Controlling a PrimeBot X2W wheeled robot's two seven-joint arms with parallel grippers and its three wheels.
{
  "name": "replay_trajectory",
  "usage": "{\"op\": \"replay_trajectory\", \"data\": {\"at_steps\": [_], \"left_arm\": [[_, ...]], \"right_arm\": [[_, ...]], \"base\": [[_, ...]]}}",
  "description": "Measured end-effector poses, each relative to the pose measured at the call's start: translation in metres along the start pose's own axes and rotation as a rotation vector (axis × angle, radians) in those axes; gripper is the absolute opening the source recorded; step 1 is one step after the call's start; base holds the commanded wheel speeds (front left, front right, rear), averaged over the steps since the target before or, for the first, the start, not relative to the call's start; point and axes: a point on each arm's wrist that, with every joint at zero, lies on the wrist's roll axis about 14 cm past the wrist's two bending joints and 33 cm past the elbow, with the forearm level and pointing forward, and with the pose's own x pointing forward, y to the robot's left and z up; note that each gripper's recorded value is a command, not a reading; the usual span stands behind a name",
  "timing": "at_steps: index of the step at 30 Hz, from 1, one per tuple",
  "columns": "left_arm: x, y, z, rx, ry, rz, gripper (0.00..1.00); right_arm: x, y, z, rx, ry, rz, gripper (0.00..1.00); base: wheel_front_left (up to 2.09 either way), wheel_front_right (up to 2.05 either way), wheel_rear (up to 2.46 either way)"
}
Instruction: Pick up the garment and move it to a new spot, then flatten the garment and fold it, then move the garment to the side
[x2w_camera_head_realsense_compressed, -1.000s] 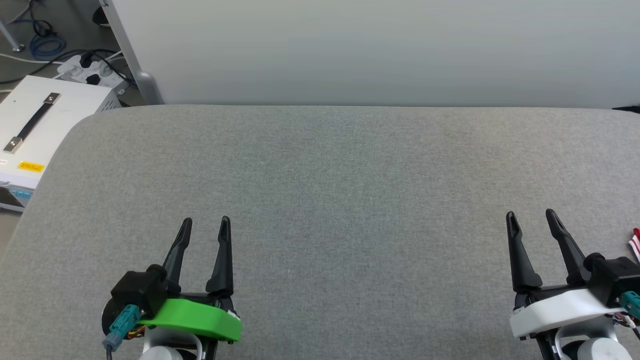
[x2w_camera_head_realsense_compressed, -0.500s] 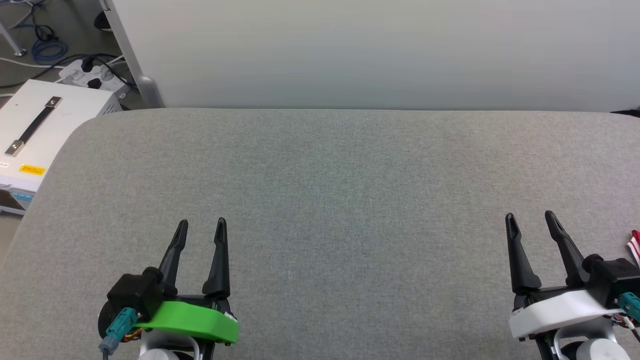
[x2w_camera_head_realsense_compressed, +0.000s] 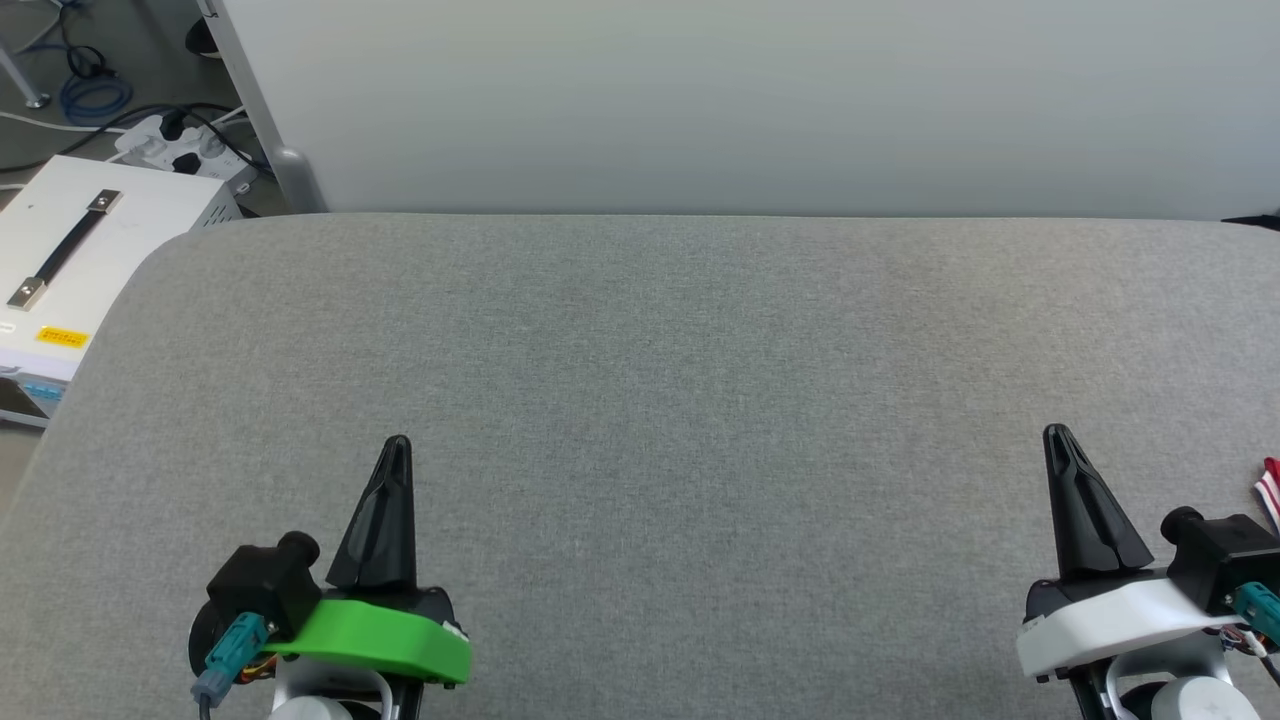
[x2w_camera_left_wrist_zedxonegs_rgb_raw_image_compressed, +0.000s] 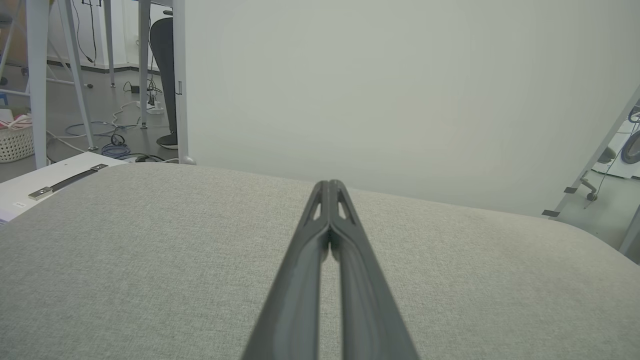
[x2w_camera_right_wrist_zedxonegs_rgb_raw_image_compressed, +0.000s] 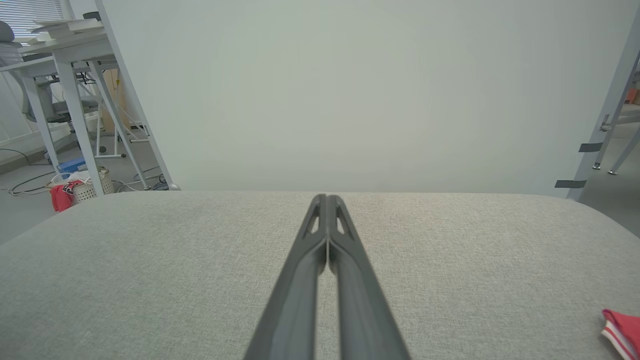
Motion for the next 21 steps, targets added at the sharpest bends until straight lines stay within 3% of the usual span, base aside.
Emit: {"op": "replay_trajectory", "data": {"at_steps": [21], "left_arm": [[0.0014, -0.0008, -0.0044, 0.053, 0.041, 0.002, 0.0]], "right_arm": [[-0.0016, -0.0002, -0.0037, -0.03, 0.032, -0.002, 0.0]], "base": [[0.0, 0.0, 0.0]]}}
